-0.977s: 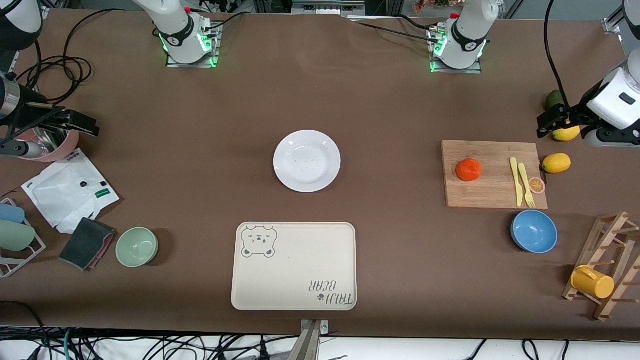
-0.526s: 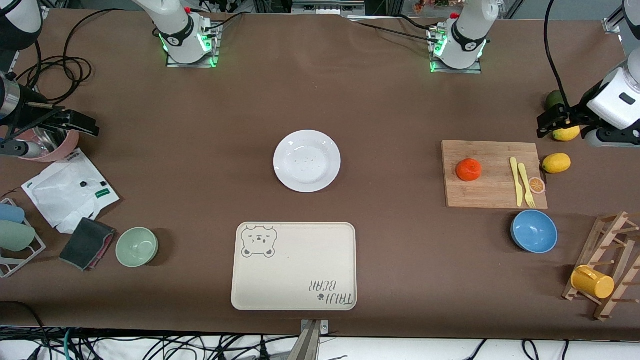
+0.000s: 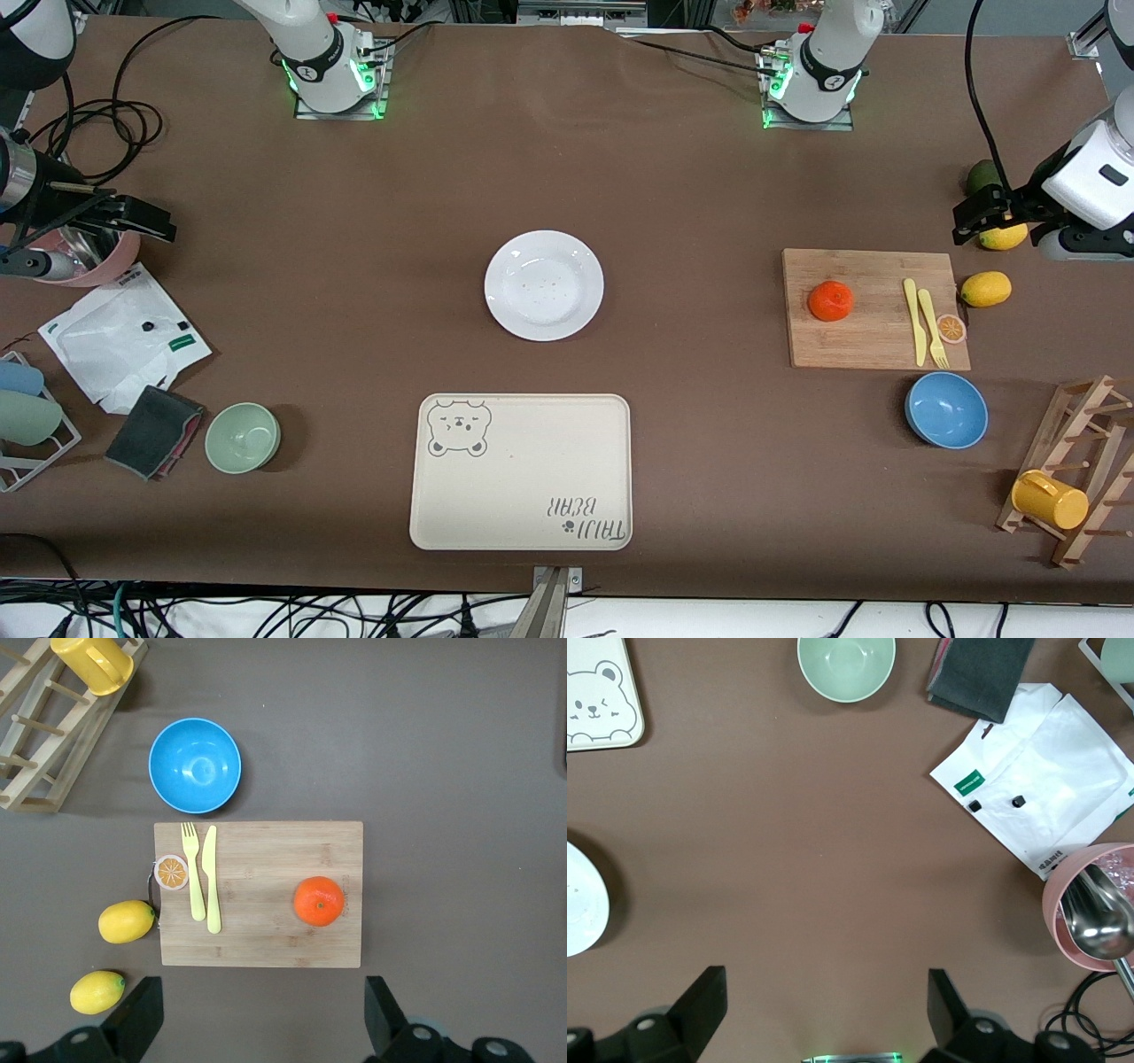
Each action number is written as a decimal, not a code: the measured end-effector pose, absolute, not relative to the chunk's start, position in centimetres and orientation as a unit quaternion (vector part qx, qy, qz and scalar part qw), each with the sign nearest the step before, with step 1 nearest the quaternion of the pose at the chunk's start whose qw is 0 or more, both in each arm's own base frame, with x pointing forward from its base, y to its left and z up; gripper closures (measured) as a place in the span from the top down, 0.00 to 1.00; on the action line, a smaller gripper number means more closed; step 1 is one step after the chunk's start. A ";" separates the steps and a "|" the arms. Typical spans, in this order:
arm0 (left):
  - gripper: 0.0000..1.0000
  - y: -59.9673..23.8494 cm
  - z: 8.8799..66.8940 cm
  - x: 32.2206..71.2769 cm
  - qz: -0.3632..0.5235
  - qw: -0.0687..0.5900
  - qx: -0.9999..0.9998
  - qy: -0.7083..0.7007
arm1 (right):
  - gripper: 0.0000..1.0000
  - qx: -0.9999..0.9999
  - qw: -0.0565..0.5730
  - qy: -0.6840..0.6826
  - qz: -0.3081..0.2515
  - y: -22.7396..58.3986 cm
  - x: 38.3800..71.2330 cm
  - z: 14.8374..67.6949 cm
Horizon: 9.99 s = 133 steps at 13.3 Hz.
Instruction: Place orange and plate with both arms
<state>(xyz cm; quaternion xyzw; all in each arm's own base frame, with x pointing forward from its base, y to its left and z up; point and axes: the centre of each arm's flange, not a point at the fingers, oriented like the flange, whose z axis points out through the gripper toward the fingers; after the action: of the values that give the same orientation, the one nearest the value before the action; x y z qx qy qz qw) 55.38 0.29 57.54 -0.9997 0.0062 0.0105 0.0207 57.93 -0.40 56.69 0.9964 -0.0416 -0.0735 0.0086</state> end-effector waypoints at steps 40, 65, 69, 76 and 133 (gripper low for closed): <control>1.00 0.4 57.5 55.4 0.012 0.021 -1.000 0.006 | 1.00 0.996 0.009 -0.042 -0.074 -0.5 58.0 56.6; 1.00 -0.3 56.7 55.3 0.027 0.021 -0.999 0.012 | 1.00 0.996 0.009 -0.042 -0.074 -0.5 58.0 56.6; 1.00 -1.5 50.1 56.8 0.094 0.018 -0.995 0.025 | 1.00 0.996 0.009 -0.043 -0.074 -0.5 58.0 56.6; 1.00 -4.2 35.8 57.1 0.135 -0.027 -0.990 0.028 | 1.00 0.996 0.009 -0.043 -0.074 -0.5 58.0 56.6; 1.00 -39.8 33.0 57.4 0.082 0.011 -0.972 -0.220 | 1.00 0.987 -0.102 0.023 -0.126 7.6 61.9 46.5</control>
<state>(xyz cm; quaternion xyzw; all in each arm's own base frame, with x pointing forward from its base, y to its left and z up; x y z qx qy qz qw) 57.39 -39.79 33.04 -0.9719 -0.2204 0.0820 0.0111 61.86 7.63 46.46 0.9865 0.0225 -0.1259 -0.1018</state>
